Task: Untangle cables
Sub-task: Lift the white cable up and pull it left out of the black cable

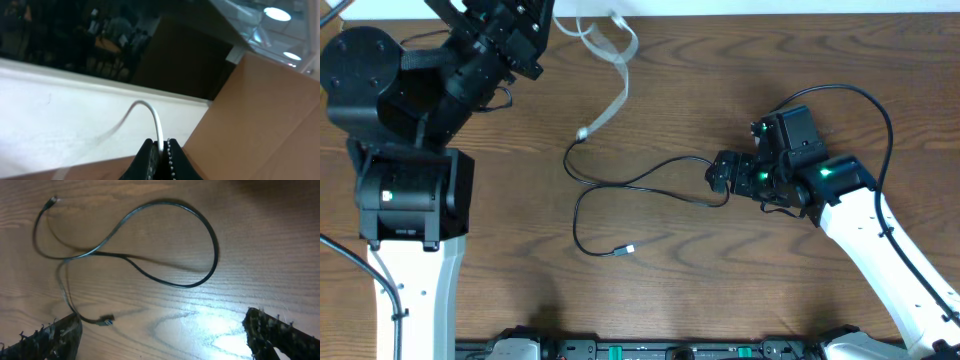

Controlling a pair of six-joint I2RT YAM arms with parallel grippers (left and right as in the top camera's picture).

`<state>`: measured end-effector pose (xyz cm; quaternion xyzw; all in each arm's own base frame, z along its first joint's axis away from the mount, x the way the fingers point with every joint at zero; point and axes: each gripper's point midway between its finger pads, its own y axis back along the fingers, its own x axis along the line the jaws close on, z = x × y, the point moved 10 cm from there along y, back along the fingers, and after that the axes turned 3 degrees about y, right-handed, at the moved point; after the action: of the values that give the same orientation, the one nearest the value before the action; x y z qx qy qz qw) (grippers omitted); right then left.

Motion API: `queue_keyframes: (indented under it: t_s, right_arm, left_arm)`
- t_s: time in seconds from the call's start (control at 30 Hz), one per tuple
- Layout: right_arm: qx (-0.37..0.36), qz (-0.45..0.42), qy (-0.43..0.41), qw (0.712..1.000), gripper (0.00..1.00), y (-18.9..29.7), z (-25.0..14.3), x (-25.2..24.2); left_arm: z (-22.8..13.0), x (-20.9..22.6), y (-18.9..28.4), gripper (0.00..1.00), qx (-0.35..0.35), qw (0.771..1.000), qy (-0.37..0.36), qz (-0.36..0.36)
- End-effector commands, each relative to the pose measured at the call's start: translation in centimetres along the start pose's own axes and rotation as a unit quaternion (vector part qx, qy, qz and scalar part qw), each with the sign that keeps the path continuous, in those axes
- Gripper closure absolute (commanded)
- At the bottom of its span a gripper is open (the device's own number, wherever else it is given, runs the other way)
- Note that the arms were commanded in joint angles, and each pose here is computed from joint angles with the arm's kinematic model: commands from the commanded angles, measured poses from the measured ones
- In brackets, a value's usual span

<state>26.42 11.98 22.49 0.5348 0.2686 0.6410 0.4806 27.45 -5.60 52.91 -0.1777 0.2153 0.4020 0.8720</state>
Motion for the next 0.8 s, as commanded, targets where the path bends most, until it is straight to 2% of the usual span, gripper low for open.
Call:
queue_keyframes:
  t_s: [0.0,0.1,0.2,0.37,0.53,0.63,0.77]
  right_arm:
    - [-0.006,-0.002,0.004,1.0,0.01,-0.1,0.1,0.1]
    - [-0.006,-0.002,0.004,1.0,0.01,-0.1,0.1,0.1]
    - [-0.002,-0.004,0.003,1.0,0.01,-0.1,0.0,0.0]
    - [0.005,-0.009,0.001,1.0,0.01,-0.1,-0.2,-0.1]
    - [0.002,-0.007,0.002,1.0,0.01,-0.1,-0.2,0.0]
    - [-0.002,-0.007,0.003,1.0,0.01,-0.1,-0.1,0.0]
    - [-0.005,-0.005,0.004,1.0,0.01,-0.1,0.0,0.0]
  left_arm:
    - [-0.7,0.0,-1.3,0.92,0.036,0.998,-0.001,-0.05]
    - [-2.0,2.2,-2.9,0.93,0.072,0.996,0.013,-0.043]
    - [-2.5,3.4,-3.9,0.93,0.077,0.996,0.02,-0.033]
    - [-1.1,5.1,-3.4,0.93,0.022,0.999,0.012,0.04]
    - [0.2,7.9,-1.4,0.93,-0.018,0.99,0.021,0.141]
    - [0.6,10.5,0.4,0.93,-0.038,0.97,0.041,0.236]
    - [1.0,14.0,3.7,0.93,-0.078,0.917,0.067,0.386]
